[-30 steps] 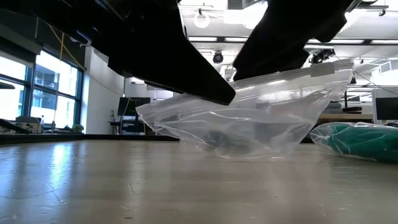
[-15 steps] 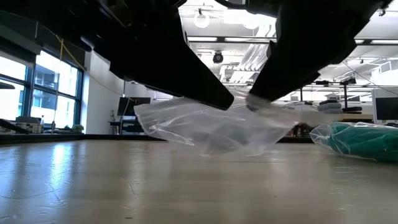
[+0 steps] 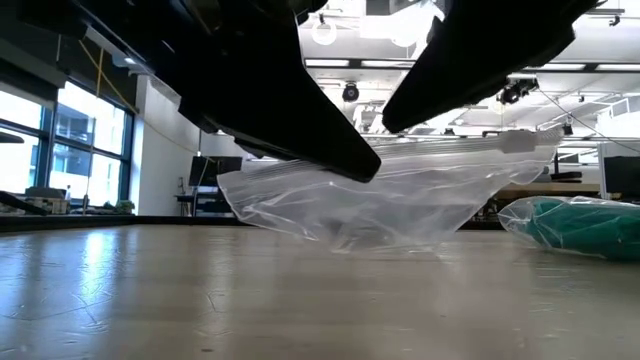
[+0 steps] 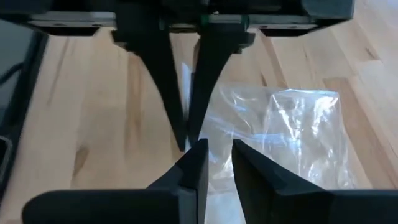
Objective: Roll bandage
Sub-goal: Put the rolled green bandage into the transparent zip bag
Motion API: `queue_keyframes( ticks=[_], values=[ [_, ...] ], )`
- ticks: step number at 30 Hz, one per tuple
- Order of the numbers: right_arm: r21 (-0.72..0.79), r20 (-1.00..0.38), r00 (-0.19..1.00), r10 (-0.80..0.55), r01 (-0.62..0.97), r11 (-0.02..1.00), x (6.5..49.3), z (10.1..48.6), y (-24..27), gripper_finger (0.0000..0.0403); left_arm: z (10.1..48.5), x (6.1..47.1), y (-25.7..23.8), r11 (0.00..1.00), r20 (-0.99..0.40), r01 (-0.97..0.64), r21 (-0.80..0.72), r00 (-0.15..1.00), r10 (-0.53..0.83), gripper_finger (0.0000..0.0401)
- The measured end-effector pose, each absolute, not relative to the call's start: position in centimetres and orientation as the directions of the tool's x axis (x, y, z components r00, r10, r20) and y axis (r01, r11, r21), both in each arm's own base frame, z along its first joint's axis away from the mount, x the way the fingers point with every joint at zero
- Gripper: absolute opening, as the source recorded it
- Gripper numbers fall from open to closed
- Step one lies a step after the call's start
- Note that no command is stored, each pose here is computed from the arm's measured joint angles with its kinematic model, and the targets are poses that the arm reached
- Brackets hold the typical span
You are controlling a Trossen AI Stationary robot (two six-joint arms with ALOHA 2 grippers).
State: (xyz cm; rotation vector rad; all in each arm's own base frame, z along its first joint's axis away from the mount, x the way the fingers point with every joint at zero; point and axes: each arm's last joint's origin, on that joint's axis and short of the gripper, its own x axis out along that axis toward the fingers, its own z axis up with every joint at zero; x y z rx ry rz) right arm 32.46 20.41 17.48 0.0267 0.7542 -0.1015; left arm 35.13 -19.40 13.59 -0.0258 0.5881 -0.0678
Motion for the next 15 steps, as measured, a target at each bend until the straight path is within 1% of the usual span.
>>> queue_keyframes(
  ticks=[7, 15],
  values=[
    [-0.01, -0.715, 0.697, -0.062, 0.079, 0.997, 32.8, 15.6, 20.8, 0.0062, 13.6, 35.1, -19.4, 0.997, -0.557, 0.061, -0.045, 0.827, -0.075, 0.0003],
    [-0.009, -0.714, 0.697, -0.062, 0.079, 0.997, 32.9, 15.4, 20.8, 0.0059, 13.6, 35.1, -19.4, 0.997, -0.557, 0.062, -0.048, 0.827, -0.078, 0.0003]
  ],
)
